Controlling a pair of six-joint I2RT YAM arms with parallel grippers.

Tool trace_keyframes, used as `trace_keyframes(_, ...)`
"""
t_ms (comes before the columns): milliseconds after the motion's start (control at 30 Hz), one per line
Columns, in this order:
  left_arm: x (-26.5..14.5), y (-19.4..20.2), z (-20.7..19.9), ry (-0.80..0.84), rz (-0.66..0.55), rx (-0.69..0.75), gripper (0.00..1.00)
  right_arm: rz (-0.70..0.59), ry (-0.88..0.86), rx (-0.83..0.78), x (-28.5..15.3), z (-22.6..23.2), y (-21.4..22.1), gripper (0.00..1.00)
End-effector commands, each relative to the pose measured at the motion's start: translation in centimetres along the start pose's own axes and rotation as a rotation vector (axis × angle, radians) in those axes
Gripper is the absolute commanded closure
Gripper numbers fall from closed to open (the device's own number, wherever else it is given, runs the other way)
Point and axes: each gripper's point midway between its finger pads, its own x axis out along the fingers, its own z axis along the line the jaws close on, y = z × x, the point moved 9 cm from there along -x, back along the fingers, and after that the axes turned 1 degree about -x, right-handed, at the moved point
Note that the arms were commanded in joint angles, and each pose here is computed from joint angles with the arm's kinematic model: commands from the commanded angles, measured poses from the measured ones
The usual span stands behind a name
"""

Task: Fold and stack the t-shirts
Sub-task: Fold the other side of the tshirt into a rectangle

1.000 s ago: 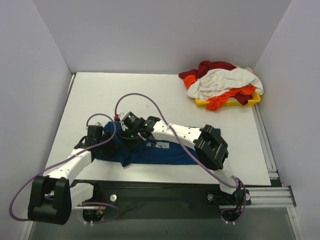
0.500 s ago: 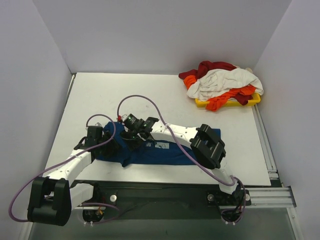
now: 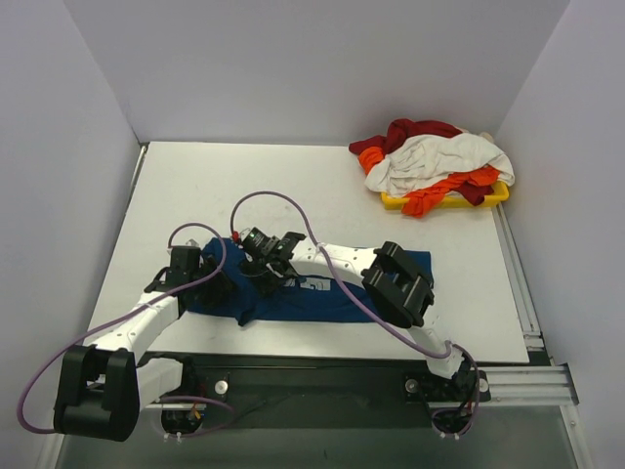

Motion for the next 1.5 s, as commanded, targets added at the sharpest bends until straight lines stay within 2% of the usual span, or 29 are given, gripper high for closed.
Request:
trace_keyframes(0,0.1,0.2,0.4,-0.030,-0.002,-0.005,0.40,0.025,0.032,-0.003,0.1,-0.5,0.0,0.63)
trace_keyframes(133,0.0,0.1,0.4,-0.030,-0.007,-0.003,0.40,0.012,0.050,0.002,-0.4,-0.6,-0.1,0.80)
trace_keyframes(233,0.1,0.1,0.4,-0.033,-0.005,-0.003,0.39,-0.011,0.047,0.013,-1.3,-0.6,-0.5,0.87)
trace_keyframes(433,0.3,0.2,0.6,-0.040,0.001,-0.004,0.40,-0.063,0.024,0.027,-4.1,-0.6,-1.0,0.91)
trace_keyframes(733,0.5,0.3,0.7,-0.042,0.009,-0.007,0.39,-0.086,-0.042,0.032,-6.5,-0.3,0.7,0.91)
trace_keyframes(933,0.7,0.4,0.9,-0.048,0.012,-0.009,0.40,-0.055,-0.056,0.045,-6.5,-0.5,2.3,0.90)
trace_keyframes(1133,1.1,0.6,1.1,-0.060,0.024,-0.011,0.40,-0.044,-0.057,0.048,-6.9,-0.4,3.4,0.77)
trace_keyframes(1467,1.1,0.7,1.3,-0.076,0.031,-0.011,0.41,-0.087,0.019,0.060,-9.4,-1.4,3.7,0.68)
